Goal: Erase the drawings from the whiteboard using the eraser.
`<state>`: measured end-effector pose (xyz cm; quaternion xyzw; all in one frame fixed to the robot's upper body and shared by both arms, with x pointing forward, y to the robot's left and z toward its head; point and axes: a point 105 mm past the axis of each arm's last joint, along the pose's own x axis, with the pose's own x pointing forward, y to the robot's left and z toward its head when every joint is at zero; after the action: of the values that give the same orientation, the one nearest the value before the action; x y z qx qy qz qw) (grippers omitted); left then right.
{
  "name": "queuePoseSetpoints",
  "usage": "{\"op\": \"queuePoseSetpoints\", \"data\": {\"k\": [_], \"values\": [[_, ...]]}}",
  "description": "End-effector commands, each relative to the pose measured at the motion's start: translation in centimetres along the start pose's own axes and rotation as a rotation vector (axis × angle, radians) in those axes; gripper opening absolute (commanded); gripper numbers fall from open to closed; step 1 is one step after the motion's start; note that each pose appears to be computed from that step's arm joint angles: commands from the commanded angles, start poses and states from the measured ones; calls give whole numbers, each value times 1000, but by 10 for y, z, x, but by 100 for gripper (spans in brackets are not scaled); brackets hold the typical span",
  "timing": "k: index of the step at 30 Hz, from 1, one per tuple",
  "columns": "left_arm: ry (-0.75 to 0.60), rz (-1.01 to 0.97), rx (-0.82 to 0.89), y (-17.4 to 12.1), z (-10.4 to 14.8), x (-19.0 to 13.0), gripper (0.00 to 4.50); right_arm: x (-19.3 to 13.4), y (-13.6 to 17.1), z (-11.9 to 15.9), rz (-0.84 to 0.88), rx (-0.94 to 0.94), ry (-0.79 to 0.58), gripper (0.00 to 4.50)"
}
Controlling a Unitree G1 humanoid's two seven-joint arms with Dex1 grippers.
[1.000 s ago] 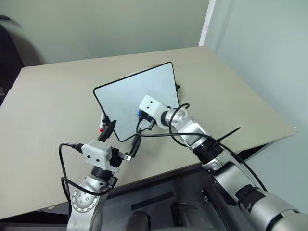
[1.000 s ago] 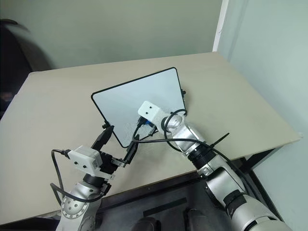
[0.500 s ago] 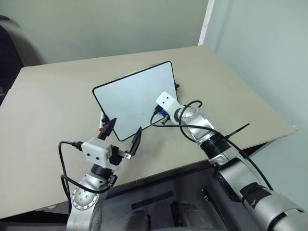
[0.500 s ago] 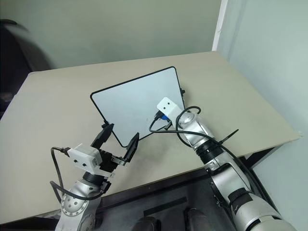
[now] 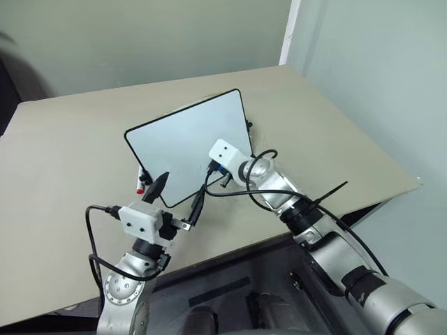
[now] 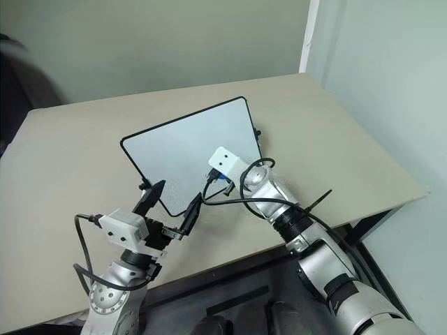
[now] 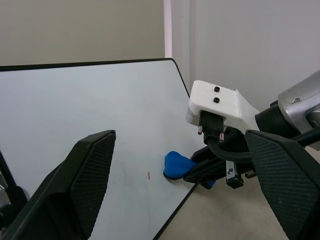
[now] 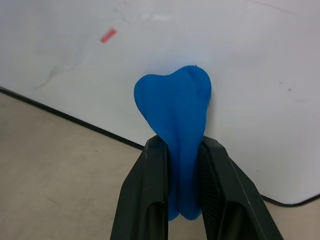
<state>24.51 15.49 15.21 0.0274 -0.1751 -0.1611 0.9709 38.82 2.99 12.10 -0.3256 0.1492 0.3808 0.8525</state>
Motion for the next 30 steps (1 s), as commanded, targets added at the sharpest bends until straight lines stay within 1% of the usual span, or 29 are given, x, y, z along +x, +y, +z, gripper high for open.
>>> {"op": "queuePoseSetpoints", "data": {"k": [1, 4, 11, 14, 19, 23, 30], "values": [[-44, -3, 6, -3, 11, 0, 450, -6, 19, 46, 51, -92, -136, 48], [-44, -3, 4, -3, 11, 0, 450, -8, 27, 58, 76, -113, -172, 48], [-44, -4, 4, -4, 11, 0, 450, -7, 31, 65, 84, -124, -179, 48], [-45, -4, 4, -4, 11, -1, 450, -5, 27, 56, 76, -112, -145, 48], [-45, -3, 6, -2, 12, -1, 450, -3, 11, 32, 36, -70, -55, 48], [-43, -7, 5, -2, 11, -1, 450, -4, -12, 10, -27, -18, 26, 48], [-41, -9, 6, 0, 10, 0, 450, -10, -36, -6, -100, 26, 63, 48]]}}
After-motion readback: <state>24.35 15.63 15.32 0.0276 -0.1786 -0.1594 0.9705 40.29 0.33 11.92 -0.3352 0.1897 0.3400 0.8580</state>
